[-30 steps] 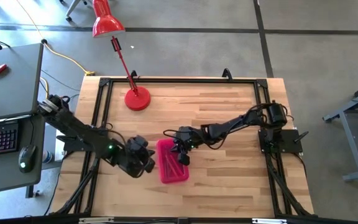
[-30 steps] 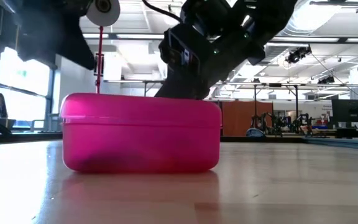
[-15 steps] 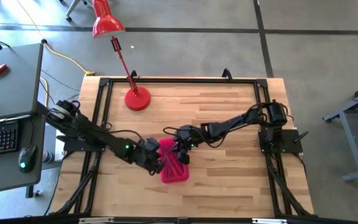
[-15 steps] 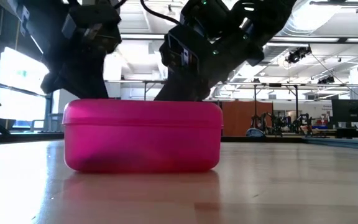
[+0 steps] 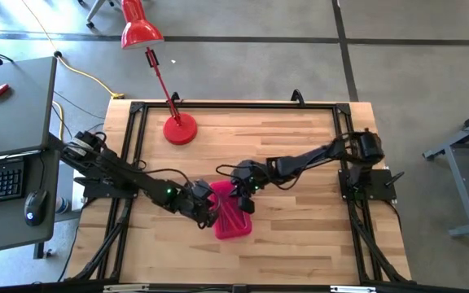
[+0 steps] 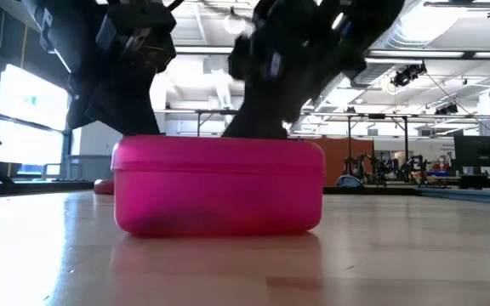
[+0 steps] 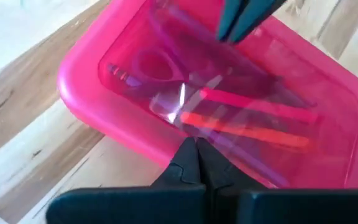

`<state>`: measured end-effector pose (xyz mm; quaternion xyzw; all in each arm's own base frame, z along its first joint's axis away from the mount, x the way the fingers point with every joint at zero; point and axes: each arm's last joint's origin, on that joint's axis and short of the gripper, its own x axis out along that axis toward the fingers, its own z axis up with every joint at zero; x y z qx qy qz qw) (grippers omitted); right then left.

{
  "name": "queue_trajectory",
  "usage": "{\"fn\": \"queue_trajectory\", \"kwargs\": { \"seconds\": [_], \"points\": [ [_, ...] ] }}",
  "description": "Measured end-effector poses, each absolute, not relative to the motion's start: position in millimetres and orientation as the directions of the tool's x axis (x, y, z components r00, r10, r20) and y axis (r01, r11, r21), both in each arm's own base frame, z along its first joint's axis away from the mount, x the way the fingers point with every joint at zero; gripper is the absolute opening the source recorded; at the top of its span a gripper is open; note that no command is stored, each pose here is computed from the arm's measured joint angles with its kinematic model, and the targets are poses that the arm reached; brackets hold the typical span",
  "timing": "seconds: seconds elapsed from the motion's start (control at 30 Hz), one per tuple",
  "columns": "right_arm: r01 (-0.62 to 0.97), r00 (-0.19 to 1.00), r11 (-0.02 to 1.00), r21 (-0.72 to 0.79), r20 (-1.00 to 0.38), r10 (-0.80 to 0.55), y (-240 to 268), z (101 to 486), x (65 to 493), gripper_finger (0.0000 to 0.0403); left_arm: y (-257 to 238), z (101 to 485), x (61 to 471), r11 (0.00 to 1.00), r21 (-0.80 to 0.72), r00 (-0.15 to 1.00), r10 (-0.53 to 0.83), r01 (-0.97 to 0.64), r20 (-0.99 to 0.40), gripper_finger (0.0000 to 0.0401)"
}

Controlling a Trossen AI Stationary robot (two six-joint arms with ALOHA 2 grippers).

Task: Pick & place school supplies into a supply box
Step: Close the red supply box

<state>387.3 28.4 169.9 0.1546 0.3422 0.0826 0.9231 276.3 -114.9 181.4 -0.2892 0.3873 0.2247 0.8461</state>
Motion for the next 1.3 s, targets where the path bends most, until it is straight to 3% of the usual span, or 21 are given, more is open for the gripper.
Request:
{"fn": "queue_trajectory", "kwargs": {
  "seconds": [0.13, 0.33, 0.57, 0.8, 1.1, 1.3],
  "points": [
    [-0.034, 0.789, 0.959, 0.283, -0.581, 0.2, 36.8, 202.4, 375.9, 0.0, -115.9, 203.7, 279.9, 0.757, -0.34, 0.658, 0.154, -0.558, -0.737, 0.0012],
    [-0.05, 0.769, 0.963, 0.265, -0.605, 0.207, 72.0, 210.2, 363.4, 0.0, -111.6, 226.1, 274.9, 0.777, -0.279, 0.656, 0.217, -0.565, -0.723, 0.004],
    [-0.075, 0.785, 0.97, 0.231, -0.587, 0.2, 121.9, 187.4, 365.4, 0.0, -99.2, 225.5, 281.9, 0.774, -0.247, 0.642, 0.253, -0.583, -0.724, 0.001],
    [-0.094, 0.821, 0.961, 0.259, -0.527, 0.222, 140.5, 170.1, 374.1, 0.0, -84.7, 209.3, 292.8, 0.751, -0.222, 0.58, 0.251, -0.622, -0.775, 0.0037],
    [0.029, 0.75, 0.965, 0.26, -0.645, 0.15, 128.6, 148.8, 374.3, 0.0, -80.1, 190.3, 299.8, 0.747, -0.193, 0.513, 0.221, -0.636, -0.83, 0.001],
    [0.068, 0.694, 0.97, 0.235, -0.709, 0.123, 120.1, 149.6, 368.6, 0.0, -83.5, 191.7, 299.4, 0.75, -0.222, 0.52, 0.185, -0.623, -0.834, 0.0034]
  ]
}}
